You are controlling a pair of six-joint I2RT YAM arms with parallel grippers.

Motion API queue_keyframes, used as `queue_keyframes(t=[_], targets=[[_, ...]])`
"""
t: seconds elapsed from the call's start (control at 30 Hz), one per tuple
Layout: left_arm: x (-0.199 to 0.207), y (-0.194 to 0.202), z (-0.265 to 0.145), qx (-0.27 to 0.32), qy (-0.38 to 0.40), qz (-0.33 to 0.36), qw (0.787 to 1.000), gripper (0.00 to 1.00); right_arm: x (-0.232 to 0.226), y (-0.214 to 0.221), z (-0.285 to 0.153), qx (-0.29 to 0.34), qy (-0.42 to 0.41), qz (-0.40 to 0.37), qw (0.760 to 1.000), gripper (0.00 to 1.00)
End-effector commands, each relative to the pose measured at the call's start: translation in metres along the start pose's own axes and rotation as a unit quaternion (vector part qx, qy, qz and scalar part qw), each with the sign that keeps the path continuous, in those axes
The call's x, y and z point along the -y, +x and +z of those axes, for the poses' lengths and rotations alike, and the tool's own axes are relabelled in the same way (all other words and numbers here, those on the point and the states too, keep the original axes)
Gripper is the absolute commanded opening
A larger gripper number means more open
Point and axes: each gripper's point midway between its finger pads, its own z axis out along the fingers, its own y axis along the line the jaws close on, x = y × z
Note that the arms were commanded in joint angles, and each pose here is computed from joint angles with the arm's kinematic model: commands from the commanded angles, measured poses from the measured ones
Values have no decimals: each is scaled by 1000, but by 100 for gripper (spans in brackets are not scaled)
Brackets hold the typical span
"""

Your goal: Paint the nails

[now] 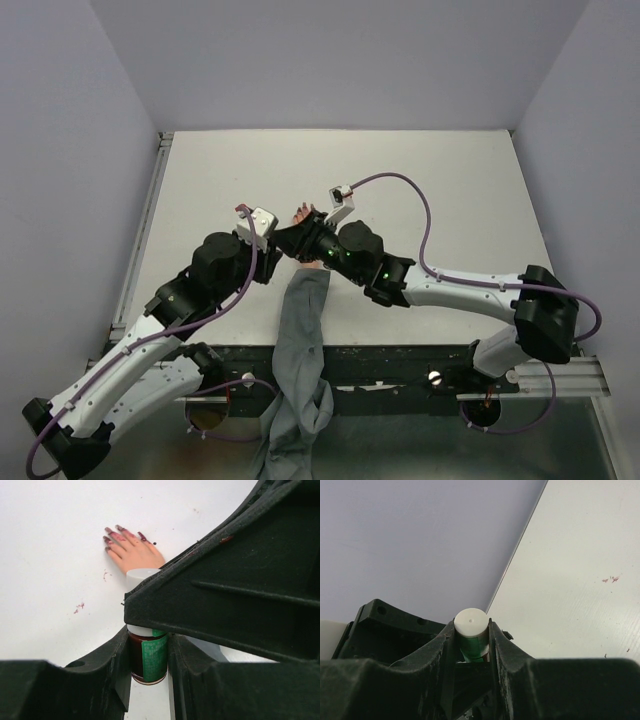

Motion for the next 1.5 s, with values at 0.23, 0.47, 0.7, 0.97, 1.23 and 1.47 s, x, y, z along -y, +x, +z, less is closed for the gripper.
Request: queue_keyframes(t=[0.23, 0.47, 0.7, 0.97, 1.23, 1.47], targets=[[-13, -13, 5, 1, -54, 17, 998, 0, -21, 27, 6, -32, -9, 50, 998, 1], [-7, -17, 1, 13, -32, 3, 999, 0, -8, 19, -4, -16, 17, 48, 999, 29], [-3, -20, 1, 20, -7, -18, 1000, 0, 3, 1, -21, 18, 44, 40, 998, 58], [13, -32, -7, 50, 60, -35, 996, 0, 24, -21, -49, 57, 92, 6, 994, 72], [77, -51, -40, 104, 269, -17, 957, 0, -25, -43, -99, 83, -76, -35, 993, 83], [106, -56, -59, 106, 374, -23, 921, 0, -76, -60, -138, 96, -198, -106, 970, 87]])
